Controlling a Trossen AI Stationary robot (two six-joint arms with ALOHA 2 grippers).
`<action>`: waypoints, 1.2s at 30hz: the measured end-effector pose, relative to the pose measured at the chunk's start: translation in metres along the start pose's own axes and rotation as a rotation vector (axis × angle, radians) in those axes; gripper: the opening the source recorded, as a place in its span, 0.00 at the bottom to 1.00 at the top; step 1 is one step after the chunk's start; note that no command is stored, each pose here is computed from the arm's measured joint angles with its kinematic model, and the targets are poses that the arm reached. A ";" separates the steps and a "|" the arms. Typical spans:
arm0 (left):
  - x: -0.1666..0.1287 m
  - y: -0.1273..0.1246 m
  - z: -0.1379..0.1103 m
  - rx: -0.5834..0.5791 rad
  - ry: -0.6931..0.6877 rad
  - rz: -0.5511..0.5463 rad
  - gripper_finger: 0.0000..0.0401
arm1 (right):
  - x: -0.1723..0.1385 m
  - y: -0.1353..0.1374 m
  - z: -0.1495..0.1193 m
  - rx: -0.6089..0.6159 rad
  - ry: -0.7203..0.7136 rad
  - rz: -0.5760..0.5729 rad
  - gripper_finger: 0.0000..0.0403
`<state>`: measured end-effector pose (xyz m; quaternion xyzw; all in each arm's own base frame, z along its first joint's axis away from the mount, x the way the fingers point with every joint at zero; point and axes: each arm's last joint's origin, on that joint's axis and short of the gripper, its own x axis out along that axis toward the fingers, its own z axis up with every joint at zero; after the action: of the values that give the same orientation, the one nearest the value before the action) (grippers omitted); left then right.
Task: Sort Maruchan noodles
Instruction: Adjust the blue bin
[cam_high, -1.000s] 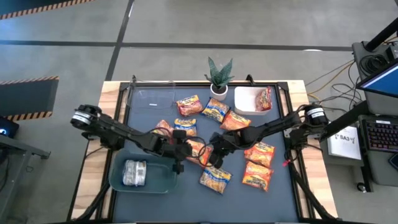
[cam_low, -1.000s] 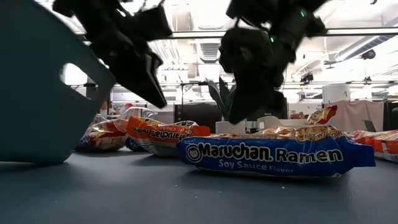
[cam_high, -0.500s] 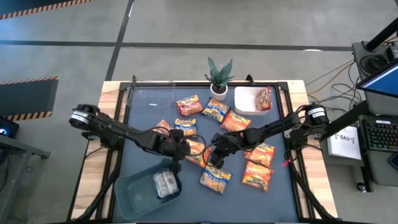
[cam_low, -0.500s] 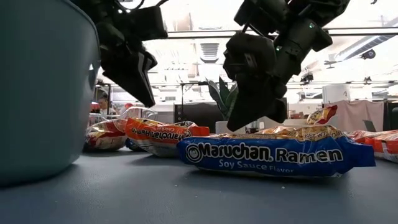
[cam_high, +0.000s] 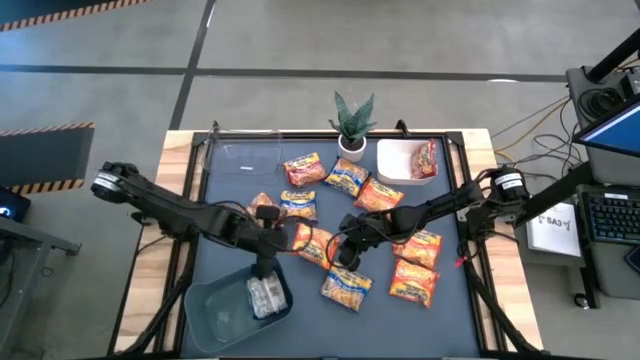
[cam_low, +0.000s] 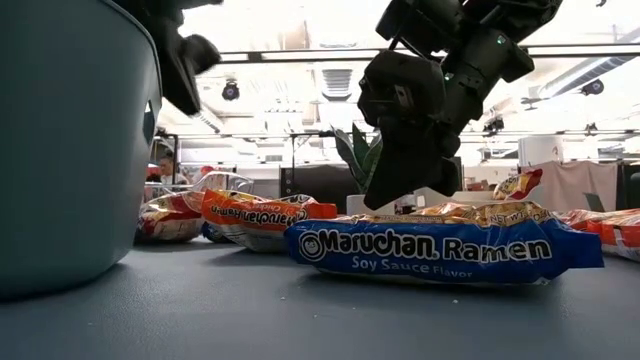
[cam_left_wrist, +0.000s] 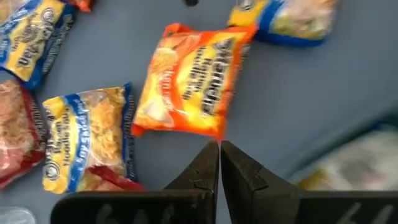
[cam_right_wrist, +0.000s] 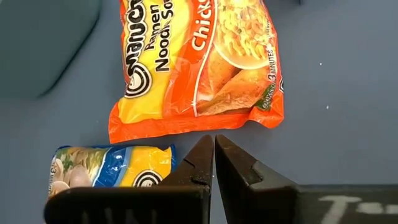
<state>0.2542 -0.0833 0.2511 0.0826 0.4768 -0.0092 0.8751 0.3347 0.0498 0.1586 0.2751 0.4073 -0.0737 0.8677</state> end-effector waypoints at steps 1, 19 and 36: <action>-0.007 -0.001 -0.001 -0.009 -0.018 -0.015 0.00 | 0.000 0.000 0.000 -0.001 0.000 0.000 0.02; -0.037 -0.063 -0.066 -0.357 0.537 -0.434 0.00 | 0.000 -0.004 0.004 -0.054 -0.037 -0.041 0.02; 0.011 -0.067 -0.098 0.009 0.903 -0.057 0.00 | 0.000 -0.004 0.004 -0.064 -0.043 -0.045 0.02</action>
<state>0.1724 -0.1337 0.1811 0.0691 0.8128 0.0017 0.5784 0.3361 0.0446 0.1593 0.2365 0.3966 -0.0860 0.8828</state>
